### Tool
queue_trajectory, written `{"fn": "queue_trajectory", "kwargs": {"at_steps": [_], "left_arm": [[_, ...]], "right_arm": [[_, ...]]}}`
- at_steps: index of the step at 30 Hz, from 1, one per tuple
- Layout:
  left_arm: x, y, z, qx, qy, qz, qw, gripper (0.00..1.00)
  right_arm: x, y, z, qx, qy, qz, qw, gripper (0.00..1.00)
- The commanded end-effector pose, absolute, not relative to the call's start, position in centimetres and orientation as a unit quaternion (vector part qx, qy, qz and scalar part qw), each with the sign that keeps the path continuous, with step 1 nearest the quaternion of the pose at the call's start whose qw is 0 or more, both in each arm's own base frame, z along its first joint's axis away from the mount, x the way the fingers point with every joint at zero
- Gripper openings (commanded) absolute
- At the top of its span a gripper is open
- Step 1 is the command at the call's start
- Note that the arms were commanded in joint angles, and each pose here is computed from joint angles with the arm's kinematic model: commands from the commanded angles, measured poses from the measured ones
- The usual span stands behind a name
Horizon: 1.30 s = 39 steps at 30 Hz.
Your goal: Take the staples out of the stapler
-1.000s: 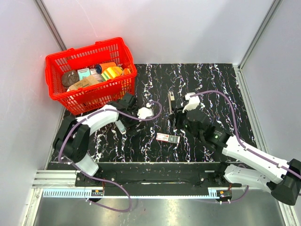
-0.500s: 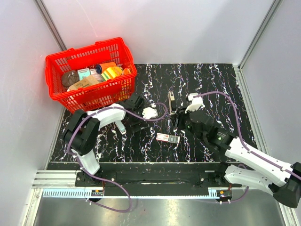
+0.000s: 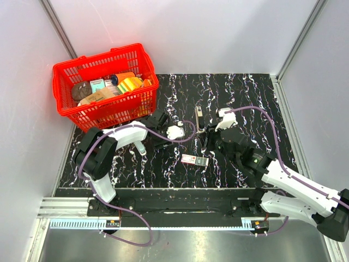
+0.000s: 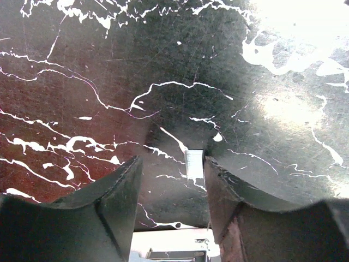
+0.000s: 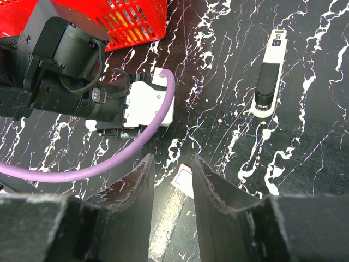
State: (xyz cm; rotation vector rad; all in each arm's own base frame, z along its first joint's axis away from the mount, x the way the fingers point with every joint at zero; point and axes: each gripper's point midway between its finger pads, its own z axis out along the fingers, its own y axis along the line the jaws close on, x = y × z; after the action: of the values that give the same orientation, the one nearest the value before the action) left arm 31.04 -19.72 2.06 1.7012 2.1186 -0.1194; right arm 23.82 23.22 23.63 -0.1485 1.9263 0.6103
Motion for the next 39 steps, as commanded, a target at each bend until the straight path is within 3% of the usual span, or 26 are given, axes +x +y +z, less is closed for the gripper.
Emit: {"fn": "queue_trajectory", "kwargs": {"at_steps": [1, 11, 21, 30, 34, 39], "left_arm": [[30.8, -19.3, 1.8, 0.611, 0.763, -0.034, 0.207, 0.50], [30.0, -22.0, 7.5, 0.571, 0.773, -0.117, 0.248, 0.34], [30.2, -22.4, 22.0, 0.457, 0.767, -0.269, 0.361, 0.34], [26.1, -21.5, 34.6, 0.378, 0.706, -0.419, 0.427, 0.37], [26.0, -21.0, 32.5, 0.402, 0.718, -0.347, 0.449, 0.48], [28.5, -19.0, 22.4, 0.428, 0.795, -0.189, 0.386, 0.66]], "right_arm": [[24.1, 23.3, 25.8, -0.062, 0.792, 0.266, 0.546, 0.38], [23.8, 23.2, 27.8, -0.063, 0.787, 0.276, 0.547, 0.38], [22.7, 23.7, 31.3, -0.061, 0.769, 0.324, 0.548, 0.38], [21.1, 27.6, 36.0, -0.097, 0.727, 0.430, 0.527, 0.39], [21.0, 28.1, 35.4, -0.094, 0.728, 0.441, 0.517, 0.40], [21.2, 26.7, 33.0, -0.075, 0.747, 0.412, 0.517, 0.49]]}}
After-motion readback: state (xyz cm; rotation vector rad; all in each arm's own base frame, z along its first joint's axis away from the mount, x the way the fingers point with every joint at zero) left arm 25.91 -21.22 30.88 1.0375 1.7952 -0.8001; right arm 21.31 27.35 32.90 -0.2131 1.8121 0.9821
